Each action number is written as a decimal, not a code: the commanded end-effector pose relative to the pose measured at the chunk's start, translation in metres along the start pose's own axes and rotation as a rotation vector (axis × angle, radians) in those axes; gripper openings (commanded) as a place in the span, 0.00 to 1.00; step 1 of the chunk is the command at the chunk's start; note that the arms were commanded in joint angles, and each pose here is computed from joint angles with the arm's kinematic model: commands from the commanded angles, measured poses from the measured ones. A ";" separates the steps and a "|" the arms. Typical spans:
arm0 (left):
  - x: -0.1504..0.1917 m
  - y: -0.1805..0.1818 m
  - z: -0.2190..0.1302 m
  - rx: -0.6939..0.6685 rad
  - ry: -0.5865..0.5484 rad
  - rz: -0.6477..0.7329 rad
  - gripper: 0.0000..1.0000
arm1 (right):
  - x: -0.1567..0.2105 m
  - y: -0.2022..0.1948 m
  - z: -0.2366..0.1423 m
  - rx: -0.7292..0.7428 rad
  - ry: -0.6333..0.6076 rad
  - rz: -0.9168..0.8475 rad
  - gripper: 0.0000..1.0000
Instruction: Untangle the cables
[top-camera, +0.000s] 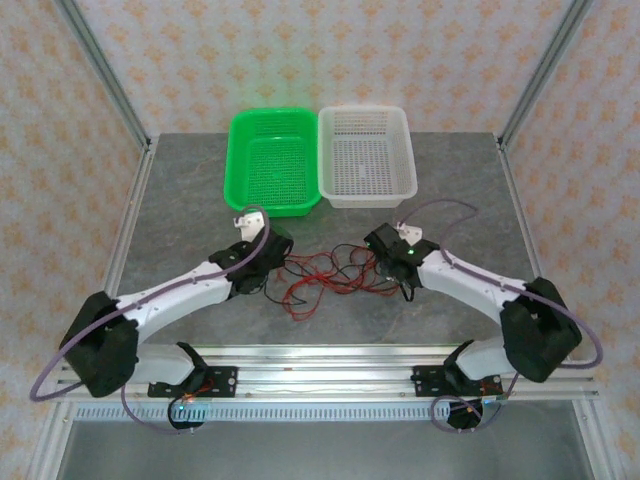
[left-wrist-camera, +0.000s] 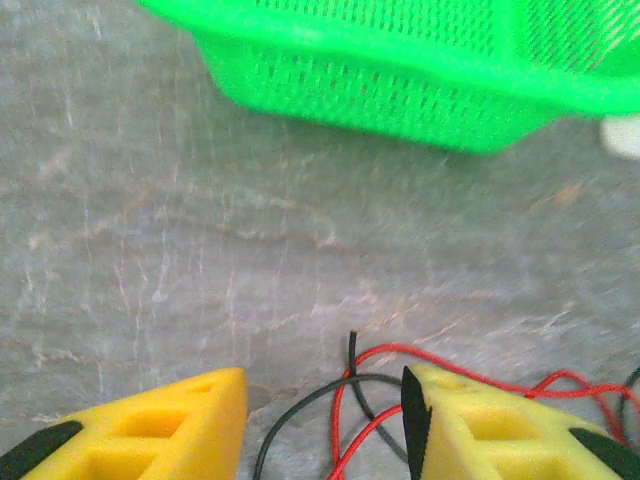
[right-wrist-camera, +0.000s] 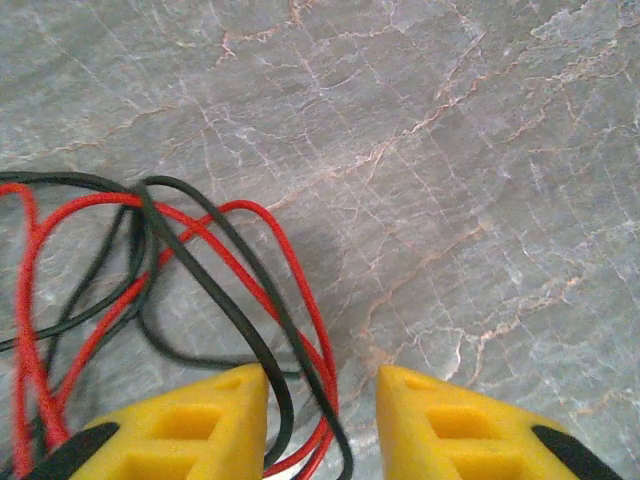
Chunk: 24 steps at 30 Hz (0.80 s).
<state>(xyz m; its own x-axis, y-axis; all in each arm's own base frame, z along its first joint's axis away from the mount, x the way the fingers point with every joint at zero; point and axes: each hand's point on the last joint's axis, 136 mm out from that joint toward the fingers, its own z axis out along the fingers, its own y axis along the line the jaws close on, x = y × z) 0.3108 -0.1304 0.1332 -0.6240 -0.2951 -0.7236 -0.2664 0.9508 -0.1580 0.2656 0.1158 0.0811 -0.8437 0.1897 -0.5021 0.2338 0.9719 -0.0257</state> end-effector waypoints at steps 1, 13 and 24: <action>-0.018 0.015 -0.017 -0.055 -0.033 0.040 0.48 | -0.014 0.004 -0.028 -0.066 -0.011 0.006 0.34; -0.027 -0.001 -0.034 0.063 -0.031 0.012 0.48 | -0.023 0.057 -0.048 -0.312 0.019 0.048 0.32; -0.015 -0.002 -0.026 0.087 -0.012 0.012 0.48 | -0.008 0.074 0.003 -0.225 0.080 0.002 0.25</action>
<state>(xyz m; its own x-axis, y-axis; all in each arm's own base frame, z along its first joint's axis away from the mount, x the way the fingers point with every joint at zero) 0.3022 -0.1326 0.1658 -0.6150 -0.2908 -0.7329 -0.2030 0.9566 -0.2092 0.2790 0.1801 0.0769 -0.8972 0.1899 -0.3987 0.1304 0.9765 0.1717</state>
